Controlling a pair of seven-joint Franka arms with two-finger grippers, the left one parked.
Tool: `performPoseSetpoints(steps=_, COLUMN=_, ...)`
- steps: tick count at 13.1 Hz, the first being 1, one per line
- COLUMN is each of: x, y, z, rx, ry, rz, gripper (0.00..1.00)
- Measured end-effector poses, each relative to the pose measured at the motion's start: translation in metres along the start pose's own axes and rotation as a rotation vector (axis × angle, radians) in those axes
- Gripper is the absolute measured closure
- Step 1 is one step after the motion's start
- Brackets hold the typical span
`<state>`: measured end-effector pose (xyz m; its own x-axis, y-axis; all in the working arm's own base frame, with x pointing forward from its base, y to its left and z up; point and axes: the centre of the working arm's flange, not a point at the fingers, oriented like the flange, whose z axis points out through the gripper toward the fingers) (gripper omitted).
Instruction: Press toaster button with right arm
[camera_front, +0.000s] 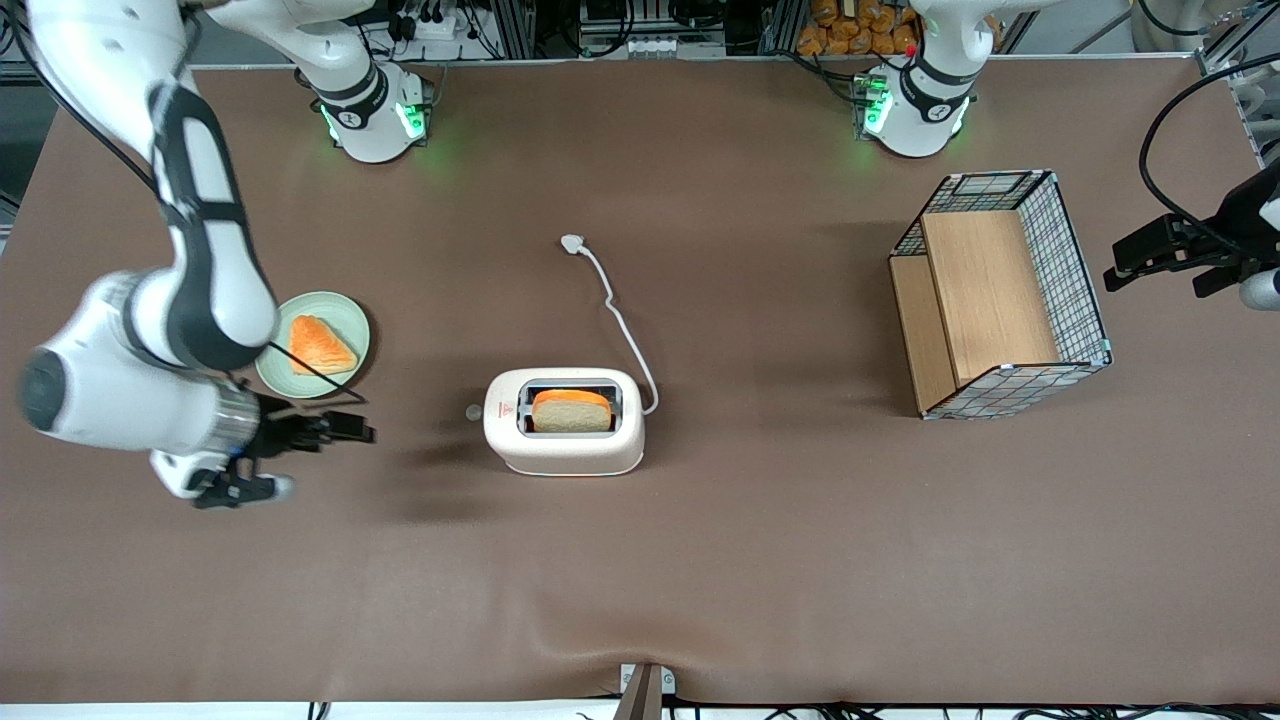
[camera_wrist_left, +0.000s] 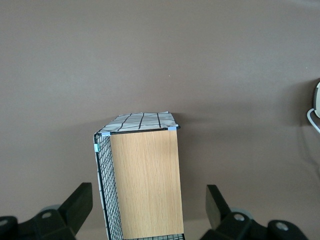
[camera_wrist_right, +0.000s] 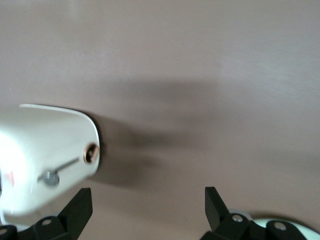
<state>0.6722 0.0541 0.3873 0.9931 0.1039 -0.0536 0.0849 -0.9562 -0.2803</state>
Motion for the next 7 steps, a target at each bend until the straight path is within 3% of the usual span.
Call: performPoseSetpoints(steps=7, x=-0.077, y=-0.004, z=-0.156, rx=-0.213, ry=0.006, rz=0.032, gripper=0.00)
